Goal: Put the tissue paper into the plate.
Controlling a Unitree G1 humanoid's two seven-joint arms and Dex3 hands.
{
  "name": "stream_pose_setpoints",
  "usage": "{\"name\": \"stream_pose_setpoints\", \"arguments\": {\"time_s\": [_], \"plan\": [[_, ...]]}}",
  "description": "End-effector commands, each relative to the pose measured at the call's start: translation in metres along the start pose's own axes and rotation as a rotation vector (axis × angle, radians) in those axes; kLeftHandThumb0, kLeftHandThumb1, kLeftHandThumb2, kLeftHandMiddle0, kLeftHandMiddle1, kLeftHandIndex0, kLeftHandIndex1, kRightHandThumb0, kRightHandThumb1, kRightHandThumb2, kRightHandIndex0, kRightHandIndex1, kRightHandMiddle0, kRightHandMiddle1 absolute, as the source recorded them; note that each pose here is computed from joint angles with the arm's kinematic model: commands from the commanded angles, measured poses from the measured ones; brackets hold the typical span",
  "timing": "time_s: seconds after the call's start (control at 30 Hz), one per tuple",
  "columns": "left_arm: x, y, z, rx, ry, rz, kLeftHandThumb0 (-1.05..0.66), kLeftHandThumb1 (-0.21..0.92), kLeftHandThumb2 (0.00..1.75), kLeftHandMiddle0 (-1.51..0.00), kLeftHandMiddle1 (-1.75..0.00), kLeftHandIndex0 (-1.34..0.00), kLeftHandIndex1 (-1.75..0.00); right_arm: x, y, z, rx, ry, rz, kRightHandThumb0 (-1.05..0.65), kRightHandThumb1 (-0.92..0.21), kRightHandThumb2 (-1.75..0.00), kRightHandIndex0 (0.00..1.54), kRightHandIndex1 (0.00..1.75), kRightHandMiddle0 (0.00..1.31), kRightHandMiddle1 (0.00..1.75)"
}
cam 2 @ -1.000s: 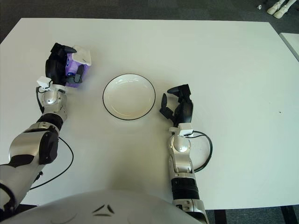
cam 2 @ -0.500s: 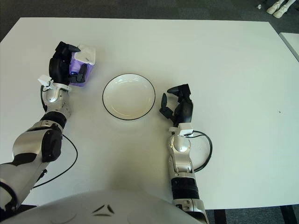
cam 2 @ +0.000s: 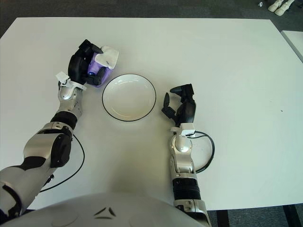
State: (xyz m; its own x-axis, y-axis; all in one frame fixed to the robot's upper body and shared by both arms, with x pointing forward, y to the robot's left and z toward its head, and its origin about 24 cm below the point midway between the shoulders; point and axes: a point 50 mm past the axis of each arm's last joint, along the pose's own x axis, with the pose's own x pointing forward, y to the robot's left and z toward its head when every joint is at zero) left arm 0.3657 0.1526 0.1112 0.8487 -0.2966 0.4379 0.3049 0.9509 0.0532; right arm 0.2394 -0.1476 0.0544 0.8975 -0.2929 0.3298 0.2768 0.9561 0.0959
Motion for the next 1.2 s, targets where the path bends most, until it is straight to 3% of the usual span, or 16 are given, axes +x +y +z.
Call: {"name": "stream_pose_setpoints", "arguments": {"time_s": [0.0, 0.57, 0.83, 1.17], "plan": [[-0.008, 0.003, -0.002, 0.055, 0.016, -0.038, -0.55, 0.12, 1.56, -1.36, -1.75, -0.77, -1.75, -0.018, -0.007, -0.023, -0.053, 0.126, -0.004, -0.41, -0.54, -1.04, 0.67, 1.41, 0.43, 1.75], [0.005, -0.023, 0.029, 0.332, -0.07, -0.197, -0.56, 0.1, 1.58, -1.4, -1.75, -0.79, -1.75, -0.017, -0.006, -0.023, -0.061, 0.127, 0.006, -0.41, -0.54, -1.04, 0.67, 1.41, 0.43, 1.75], [0.007, -0.035, 0.033, 0.383, -0.094, -0.275, -0.56, 0.11, 1.58, -1.4, -1.75, -0.78, -1.75, -0.017, -0.006, -0.023, -0.061, 0.126, 0.003, -0.41, -0.57, -1.01, 0.65, 1.39, 0.42, 1.75], [0.006, -0.049, 0.037, 0.462, -0.193, -0.363, -0.57, 0.09, 1.6, -1.42, -1.75, -0.8, -1.75, -0.018, -0.007, -0.023, -0.056, 0.111, 0.009, -0.4, -0.58, -0.99, 0.64, 1.41, 0.4, 1.75]]}}
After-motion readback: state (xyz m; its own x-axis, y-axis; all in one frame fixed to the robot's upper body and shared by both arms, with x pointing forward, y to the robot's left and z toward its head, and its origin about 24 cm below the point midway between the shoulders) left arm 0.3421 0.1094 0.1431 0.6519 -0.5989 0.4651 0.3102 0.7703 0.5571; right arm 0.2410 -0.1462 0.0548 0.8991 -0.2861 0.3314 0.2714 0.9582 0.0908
